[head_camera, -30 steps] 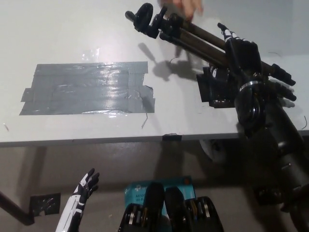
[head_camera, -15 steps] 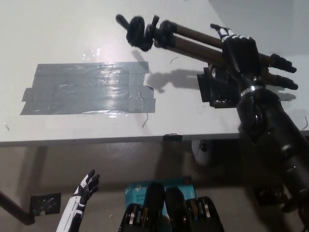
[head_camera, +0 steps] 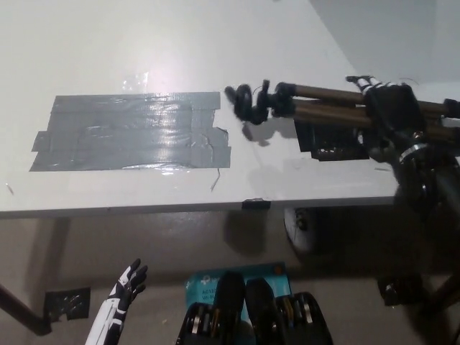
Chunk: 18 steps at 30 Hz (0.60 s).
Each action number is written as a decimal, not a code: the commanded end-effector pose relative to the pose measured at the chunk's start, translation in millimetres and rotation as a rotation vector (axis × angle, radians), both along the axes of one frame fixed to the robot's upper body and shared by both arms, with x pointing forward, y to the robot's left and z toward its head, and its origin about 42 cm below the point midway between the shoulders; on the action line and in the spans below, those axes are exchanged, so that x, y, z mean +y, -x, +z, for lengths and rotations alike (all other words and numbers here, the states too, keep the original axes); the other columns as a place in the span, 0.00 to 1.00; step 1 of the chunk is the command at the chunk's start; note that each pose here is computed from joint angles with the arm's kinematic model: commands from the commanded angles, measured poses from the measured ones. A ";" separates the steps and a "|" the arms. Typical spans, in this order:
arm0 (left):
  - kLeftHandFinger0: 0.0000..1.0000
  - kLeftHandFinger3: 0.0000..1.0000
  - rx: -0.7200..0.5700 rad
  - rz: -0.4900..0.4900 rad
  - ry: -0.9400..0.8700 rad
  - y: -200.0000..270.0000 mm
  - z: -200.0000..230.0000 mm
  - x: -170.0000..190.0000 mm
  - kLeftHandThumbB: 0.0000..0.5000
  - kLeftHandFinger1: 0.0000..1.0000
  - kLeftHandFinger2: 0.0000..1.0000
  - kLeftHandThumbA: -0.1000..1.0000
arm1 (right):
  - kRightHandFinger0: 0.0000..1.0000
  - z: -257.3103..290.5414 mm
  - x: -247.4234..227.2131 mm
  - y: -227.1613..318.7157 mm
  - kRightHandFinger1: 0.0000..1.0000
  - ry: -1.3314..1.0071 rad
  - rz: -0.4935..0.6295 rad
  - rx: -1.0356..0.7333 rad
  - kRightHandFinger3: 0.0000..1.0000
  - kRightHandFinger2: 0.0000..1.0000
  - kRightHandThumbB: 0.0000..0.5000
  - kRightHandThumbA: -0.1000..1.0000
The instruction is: A person hands a tripod to the robot which it grabs with its right hand and places in the middle of the table in front of it
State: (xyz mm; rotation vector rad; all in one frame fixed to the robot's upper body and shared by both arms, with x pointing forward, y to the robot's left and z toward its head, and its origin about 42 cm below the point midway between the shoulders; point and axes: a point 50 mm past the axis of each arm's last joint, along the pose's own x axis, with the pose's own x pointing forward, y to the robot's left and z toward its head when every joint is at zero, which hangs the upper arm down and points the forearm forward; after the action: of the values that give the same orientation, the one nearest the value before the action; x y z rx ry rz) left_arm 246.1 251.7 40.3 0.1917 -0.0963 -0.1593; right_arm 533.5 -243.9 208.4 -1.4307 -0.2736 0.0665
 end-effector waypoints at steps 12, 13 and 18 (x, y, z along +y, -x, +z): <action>1.00 1.00 -0.057 -0.016 -0.005 -3.7 6.8 1.0 0.51 1.00 1.00 1.00 | 1.00 155.6 1.7 -4.5 1.00 -0.317 0.245 0.458 1.00 1.00 1.00 0.84; 1.00 1.00 -0.060 -0.017 -0.007 -4.0 7.5 0.9 0.51 1.00 1.00 1.00 | 1.00 162.6 2.4 -3.7 1.00 -0.320 0.256 0.440 1.00 1.00 1.00 0.84; 1.00 1.00 -0.066 -0.009 0.003 -3.6 11.1 3.3 0.49 1.00 1.00 1.00 | 1.00 218.9 0.5 7.1 1.00 -0.385 0.372 0.439 1.00 1.00 1.00 0.76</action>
State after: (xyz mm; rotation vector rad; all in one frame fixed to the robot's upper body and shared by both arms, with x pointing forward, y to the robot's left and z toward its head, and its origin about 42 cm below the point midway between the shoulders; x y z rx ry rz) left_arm 246.8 251.7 37.5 0.1915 -0.0840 -0.1586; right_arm 533.8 -233.7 236.5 -1.2578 -0.1173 0.2532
